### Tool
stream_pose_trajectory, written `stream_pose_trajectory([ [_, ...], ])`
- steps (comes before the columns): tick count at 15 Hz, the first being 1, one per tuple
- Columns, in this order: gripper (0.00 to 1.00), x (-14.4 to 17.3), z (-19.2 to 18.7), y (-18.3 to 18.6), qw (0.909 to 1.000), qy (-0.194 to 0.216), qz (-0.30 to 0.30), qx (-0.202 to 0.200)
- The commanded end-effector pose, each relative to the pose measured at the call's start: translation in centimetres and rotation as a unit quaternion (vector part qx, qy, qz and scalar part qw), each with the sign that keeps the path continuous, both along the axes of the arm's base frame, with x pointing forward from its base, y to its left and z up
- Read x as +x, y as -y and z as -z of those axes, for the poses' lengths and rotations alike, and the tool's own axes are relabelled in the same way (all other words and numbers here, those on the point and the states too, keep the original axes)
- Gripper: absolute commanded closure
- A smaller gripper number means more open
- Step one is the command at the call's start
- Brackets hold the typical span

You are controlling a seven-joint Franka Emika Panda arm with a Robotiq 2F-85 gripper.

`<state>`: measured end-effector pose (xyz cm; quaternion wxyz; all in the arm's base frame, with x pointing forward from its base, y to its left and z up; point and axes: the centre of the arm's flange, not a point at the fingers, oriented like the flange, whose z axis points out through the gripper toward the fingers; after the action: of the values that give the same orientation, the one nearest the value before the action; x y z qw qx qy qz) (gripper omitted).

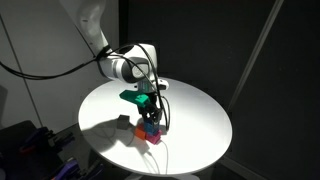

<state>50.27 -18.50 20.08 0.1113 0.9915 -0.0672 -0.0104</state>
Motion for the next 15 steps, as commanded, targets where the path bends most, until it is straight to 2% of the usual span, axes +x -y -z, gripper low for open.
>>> stream_pose_trajectory([
  [1, 0.67, 1.0, 0.1, 0.0, 1.0000, -0.007, 0.001, 0.001],
  [4, 0.67, 1.0, 0.5, 0.0, 0.9999, -0.010, 0.001, 0.000],
  [5, 0.39, 1.0, 0.6, 0.0, 0.9999, -0.011, 0.002, 0.000],
  [6, 0.16, 1.0, 0.7, 0.1, 0.9999, -0.012, 0.002, -0.001],
  [8, 0.12, 0.9, 0.7, 0.1, 0.9999, -0.011, 0.003, -0.002],
  [9, 0.04, 0.9, 0.6, 0.2, 0.9999, -0.011, 0.003, -0.002],
  [10, 0.01, 0.8, 0.5, 0.2, 0.9999, -0.011, 0.005, -0.001],
  [15, 0.00, -0.4, -0.9, 0.2, 1.0000, -0.002, 0.002, 0.006],
])
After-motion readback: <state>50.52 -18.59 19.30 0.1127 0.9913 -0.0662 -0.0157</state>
